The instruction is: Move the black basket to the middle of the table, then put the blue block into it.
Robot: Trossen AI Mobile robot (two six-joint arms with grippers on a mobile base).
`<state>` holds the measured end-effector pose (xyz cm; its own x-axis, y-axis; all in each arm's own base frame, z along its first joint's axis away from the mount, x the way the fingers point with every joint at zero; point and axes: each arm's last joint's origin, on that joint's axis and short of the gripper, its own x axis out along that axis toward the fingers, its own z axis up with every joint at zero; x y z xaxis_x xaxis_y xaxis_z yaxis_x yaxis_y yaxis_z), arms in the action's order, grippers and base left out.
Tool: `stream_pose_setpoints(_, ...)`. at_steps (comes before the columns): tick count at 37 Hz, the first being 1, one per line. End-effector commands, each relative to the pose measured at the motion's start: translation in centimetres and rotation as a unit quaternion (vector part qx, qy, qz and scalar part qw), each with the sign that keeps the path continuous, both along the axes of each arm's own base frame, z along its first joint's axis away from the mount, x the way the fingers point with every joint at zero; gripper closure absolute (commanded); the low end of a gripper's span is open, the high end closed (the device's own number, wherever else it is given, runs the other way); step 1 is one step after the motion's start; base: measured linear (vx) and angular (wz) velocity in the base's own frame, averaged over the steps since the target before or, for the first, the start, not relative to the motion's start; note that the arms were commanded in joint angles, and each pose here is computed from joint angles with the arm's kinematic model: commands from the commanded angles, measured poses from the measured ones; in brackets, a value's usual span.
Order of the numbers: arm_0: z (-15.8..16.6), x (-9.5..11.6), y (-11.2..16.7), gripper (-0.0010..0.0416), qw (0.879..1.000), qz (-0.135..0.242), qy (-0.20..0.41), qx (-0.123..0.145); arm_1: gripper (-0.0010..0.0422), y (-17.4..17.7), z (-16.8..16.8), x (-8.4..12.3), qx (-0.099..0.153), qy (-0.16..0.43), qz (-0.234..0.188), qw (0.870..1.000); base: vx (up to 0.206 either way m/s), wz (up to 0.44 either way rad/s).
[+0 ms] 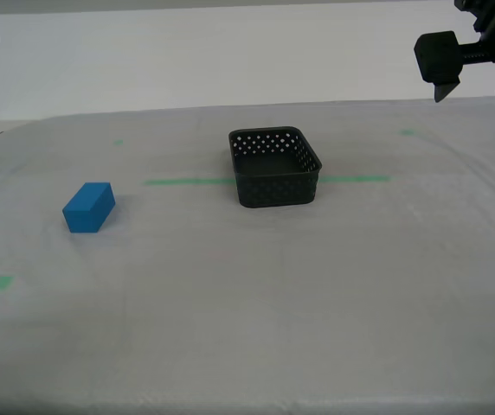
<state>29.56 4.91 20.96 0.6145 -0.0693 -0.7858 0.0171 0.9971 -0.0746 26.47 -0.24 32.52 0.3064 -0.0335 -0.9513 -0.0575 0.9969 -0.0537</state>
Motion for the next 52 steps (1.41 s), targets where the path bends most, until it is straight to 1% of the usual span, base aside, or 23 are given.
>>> stream_pose_setpoints(1, 0.0, 0.0, 0.0, 0.0007, 1.0, 0.001, 0.0, 0.0, 0.0412, -0.1, 0.1, 0.6, -0.001, 0.02, -0.001, 1.0, 0.0, 0.0)
stream_pose_setpoints(7, 0.0, 0.0, 0.0, 0.0007, 1.0, 0.001, 0.0, 0.0, 0.0407, -0.5, -0.3, 1.6, -0.001, 0.034, -0.008, 0.999, 0.0, 0.0)
stream_pose_setpoints(9, 0.0, 0.0, 0.0, 0.0007, 1.0, 0.001, 0.0, 0.0, 0.0395, -0.7, -0.4, 1.7, -0.001, 0.036, -0.011, 0.999, 0.0, 0.0)
stream_pose_setpoints(12, 0.0, 0.0, 0.0, 0.0007, 1.0, 0.001, 0.0, 0.0, 0.0365, -1.1, -0.8, 2.0, -0.001, 0.043, -0.016, 0.999, 0.0, 0.0)
stream_pose_setpoints(17, 0.0, 0.0, 0.0, 0.0007, 1.0, 0.001, 0.0, 0.0, 0.03, -1.5, -1.3, 2.3, -0.004, 0.052, -0.01, 0.999, 0.0, 0.0)
stream_pose_setpoints(24, 0.0, 0.0, 0.0, 0.0007, 1.0, 0.001, 0.0, 0.0, 0.0196, -2.2, -1.5, 2.4, -0.009, 0.046, -0.003, 0.999, 0.0, 0.0)
stream_pose_setpoints(31, 0.0, 0.0, 0.0, 0.0007, 1.0, 0.001, 0.0, 0.0, 0.0086, -2.4, -1.5, 2.6, -0.009, 0.035, -0.007, 0.999, 0.0, 0.0)
stream_pose_setpoints(37, 0.0, 0.0, 0.0, 0.0007, 1.0, 0.001, 0.0, 0.0, 0.0011, -2.4, -1.5, 2.6, -0.017, 0.036, 0.005, 0.999, 0.0, 0.0)
stream_pose_setpoints(38, 0.0, 0.0, 0.0, 0.0007, 1.0, 0.001, 0.0, 0.0, 0.0004, -2.4, -1.5, 2.6, -0.02, 0.037, 0.004, 0.999, 0.0, 0.0)
stream_pose_setpoints(41, 0.0, 0.0, 0.0, 0.0007, 1.0, 0.001, 0.0, 0.0, 0.0024, -2.5, -1.5, 2.6, -0.036, 0.039, 0.005, 0.999, 0.0, 0.0)
stream_pose_setpoints(43, 0.0, 0.0, 0.0, 0.0007, 1.0, 0.001, 0.0, 0.0, 0.0028, -2.5, -1.5, 2.6, -0.043, 0.039, 0.008, 0.998, 0.0, 0.0)
stream_pose_setpoints(45, 0.0, 0.0, 0.0, 0.0007, 1.0, 0.001, 0.0, 0.0, 0.0025, -2.6, -1.5, 2.6, -0.043, 0.039, 0.008, 0.998, 0.0, 0.0)
stream_pose_setpoints(49, 0.0, 0.0, 0.0, 0.0007, 1.0, 0.001, 0.0, 0.0, 0.0006, -2.9, -1.5, 2.5, -0.043, 0.039, 0.003, 0.998, 0.0, 0.0)
stream_pose_setpoints(52, 0.0, 0.0, 0.0, 0.0007, 1.0, 0.001, 0.0, 0.0, 0.0016, -3.1, -1.5, 2.5, -0.043, 0.039, -0.001, 0.998, 0.0, 0.0)
